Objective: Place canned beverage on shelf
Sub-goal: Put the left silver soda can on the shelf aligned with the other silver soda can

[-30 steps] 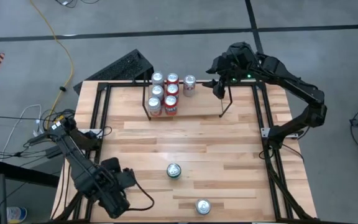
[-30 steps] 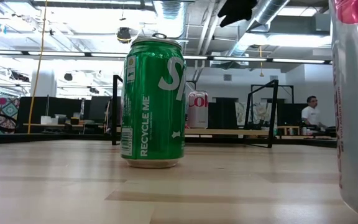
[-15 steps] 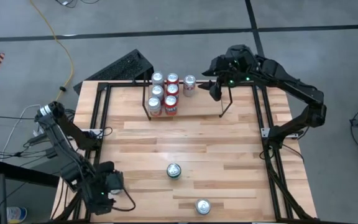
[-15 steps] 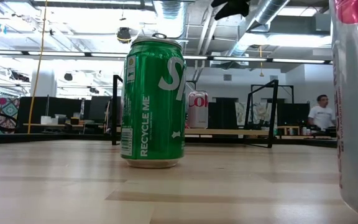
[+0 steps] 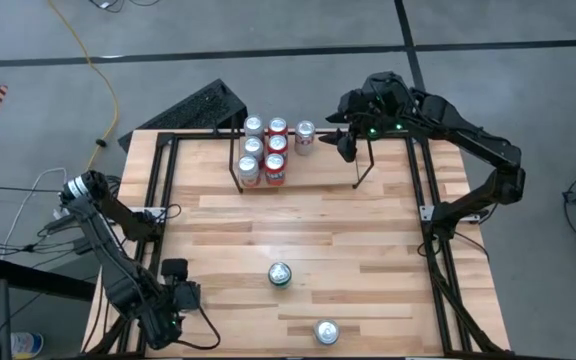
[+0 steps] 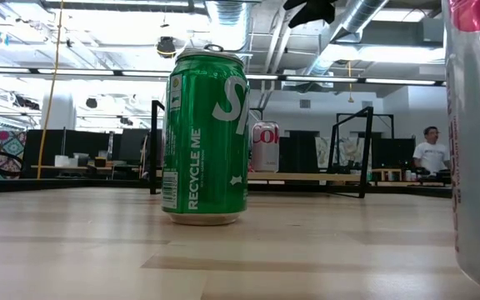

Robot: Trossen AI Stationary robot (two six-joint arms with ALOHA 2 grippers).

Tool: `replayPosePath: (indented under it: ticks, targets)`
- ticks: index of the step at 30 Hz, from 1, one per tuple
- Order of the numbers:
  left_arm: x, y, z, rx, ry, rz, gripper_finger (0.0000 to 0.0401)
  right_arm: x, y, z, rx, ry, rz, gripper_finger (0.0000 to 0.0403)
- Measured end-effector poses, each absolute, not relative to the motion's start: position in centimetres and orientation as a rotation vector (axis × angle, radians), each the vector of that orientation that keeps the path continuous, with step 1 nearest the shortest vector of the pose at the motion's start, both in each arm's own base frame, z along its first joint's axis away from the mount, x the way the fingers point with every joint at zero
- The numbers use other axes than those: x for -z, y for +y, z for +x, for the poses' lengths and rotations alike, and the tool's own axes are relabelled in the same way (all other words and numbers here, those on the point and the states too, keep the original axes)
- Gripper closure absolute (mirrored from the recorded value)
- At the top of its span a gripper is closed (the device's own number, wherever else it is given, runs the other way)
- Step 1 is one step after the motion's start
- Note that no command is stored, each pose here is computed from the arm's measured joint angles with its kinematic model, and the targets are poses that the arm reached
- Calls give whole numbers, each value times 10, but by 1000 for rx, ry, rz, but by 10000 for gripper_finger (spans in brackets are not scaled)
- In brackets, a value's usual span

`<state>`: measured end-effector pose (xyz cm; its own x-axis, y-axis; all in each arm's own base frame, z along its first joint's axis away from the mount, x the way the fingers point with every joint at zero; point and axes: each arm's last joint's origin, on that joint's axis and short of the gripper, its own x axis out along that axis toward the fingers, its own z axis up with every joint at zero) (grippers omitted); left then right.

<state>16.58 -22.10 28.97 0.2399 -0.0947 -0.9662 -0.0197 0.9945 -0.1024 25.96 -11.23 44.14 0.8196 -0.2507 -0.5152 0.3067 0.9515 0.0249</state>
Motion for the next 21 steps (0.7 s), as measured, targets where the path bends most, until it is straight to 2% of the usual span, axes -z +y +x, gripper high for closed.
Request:
replayPosePath:
  ticks: [7, 16, 21]
  targets:
    - [-270, -221, 165, 63, 1334, -70, 59, -442, -113, 259, 293, 535, 84, 142]
    - [-268, -218, 162, 106, 1375, -16, 59, -442, -113, 259, 295, 534, 90, 142]
    - [-250, -219, 158, 147, 1384, -36, 59, -442, -113, 259, 295, 535, 91, 142]
